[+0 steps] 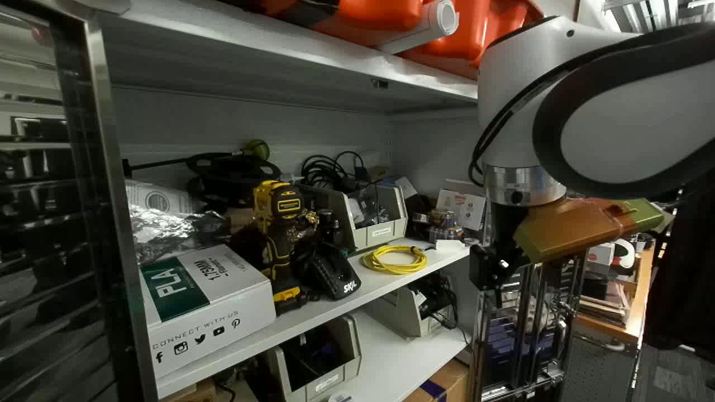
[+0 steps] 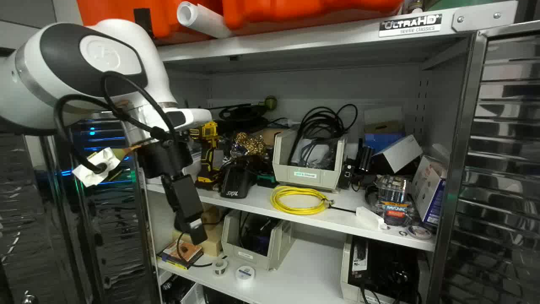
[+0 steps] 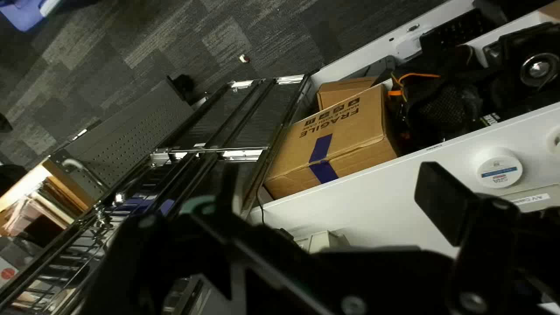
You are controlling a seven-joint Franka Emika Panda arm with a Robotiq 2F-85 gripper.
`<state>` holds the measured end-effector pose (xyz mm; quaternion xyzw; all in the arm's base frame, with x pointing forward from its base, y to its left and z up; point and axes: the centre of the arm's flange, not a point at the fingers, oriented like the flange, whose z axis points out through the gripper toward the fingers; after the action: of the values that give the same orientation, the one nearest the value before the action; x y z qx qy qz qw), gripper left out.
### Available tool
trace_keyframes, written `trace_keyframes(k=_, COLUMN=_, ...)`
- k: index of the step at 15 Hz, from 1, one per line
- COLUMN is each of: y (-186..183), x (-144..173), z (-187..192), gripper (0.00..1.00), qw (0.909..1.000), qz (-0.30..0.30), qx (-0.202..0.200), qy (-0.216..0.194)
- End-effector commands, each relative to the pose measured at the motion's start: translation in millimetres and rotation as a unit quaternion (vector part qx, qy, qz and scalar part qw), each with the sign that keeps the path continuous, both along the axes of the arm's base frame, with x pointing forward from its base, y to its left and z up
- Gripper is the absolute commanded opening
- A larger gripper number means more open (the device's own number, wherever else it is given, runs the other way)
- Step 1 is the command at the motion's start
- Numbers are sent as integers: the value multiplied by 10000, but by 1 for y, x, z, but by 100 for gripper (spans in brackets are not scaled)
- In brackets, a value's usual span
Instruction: Place the yellow cable in the toolbox
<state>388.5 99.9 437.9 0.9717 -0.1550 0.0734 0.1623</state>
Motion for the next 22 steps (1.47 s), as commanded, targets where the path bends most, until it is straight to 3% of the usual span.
trace_keyframes(k=1, y=0, x=1, z=2, gripper=100, qw=10000, qz=3, qx=4, qy=-20)
trace_keyframes(k=13, y=1, x=2, z=7, gripper=100, qw=10000, qz=10, qx=11, qy=-76)
trace_keyframes(k=19, y=-30, x=56, z=1, gripper=100, qw=9979, qz=-197, qx=394, qy=-481)
trace_keyframes(k=22, y=-52, x=98, z=-12, gripper=100, qw=9908, qz=-699, qx=768, qy=-863)
